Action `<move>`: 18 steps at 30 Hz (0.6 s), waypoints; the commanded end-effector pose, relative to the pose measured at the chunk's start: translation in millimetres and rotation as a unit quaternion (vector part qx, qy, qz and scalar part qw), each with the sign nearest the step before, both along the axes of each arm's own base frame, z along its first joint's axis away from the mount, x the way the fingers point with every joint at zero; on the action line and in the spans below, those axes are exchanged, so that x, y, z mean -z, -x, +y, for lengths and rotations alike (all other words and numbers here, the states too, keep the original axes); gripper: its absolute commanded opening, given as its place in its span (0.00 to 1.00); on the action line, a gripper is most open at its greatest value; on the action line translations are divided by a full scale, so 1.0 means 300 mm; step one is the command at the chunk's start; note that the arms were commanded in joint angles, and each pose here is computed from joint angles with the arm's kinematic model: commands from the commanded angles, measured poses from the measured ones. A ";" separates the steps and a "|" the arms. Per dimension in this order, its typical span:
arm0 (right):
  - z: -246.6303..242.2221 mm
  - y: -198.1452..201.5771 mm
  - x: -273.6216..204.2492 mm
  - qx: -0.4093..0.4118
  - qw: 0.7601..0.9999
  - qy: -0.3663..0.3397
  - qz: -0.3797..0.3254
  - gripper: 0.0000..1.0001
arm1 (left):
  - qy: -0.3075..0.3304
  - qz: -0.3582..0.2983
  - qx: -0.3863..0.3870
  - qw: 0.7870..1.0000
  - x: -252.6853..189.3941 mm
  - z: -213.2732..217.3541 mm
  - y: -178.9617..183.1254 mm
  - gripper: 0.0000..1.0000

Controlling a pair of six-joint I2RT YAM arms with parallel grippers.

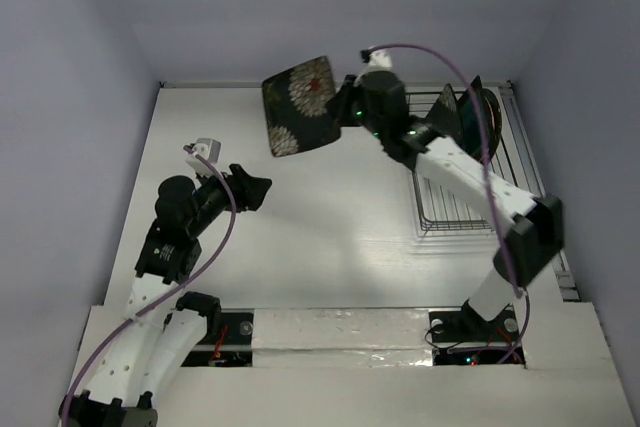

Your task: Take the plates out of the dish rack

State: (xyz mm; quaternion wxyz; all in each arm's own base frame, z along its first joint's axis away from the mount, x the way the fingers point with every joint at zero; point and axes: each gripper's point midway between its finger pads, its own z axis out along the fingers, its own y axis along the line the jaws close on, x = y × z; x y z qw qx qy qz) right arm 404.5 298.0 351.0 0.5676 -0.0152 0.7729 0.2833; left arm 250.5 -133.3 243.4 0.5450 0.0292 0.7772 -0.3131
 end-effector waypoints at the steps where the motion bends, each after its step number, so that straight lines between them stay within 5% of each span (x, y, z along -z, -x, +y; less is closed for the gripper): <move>1: 0.270 -0.025 -0.116 -0.076 0.983 -0.165 -0.033 0.00 | 0.003 -0.068 -0.024 0.997 -0.148 0.031 0.006 0.62; 9: 0.566 -0.143 0.116 -0.086 0.970 -0.219 0.054 0.00 | 0.004 -0.083 -0.048 0.995 -0.175 0.061 0.014 0.57; 18: 0.670 -0.208 0.466 -0.050 0.959 -0.225 0.165 0.00 | 0.005 -0.084 -0.042 0.996 -0.177 0.052 0.022 0.57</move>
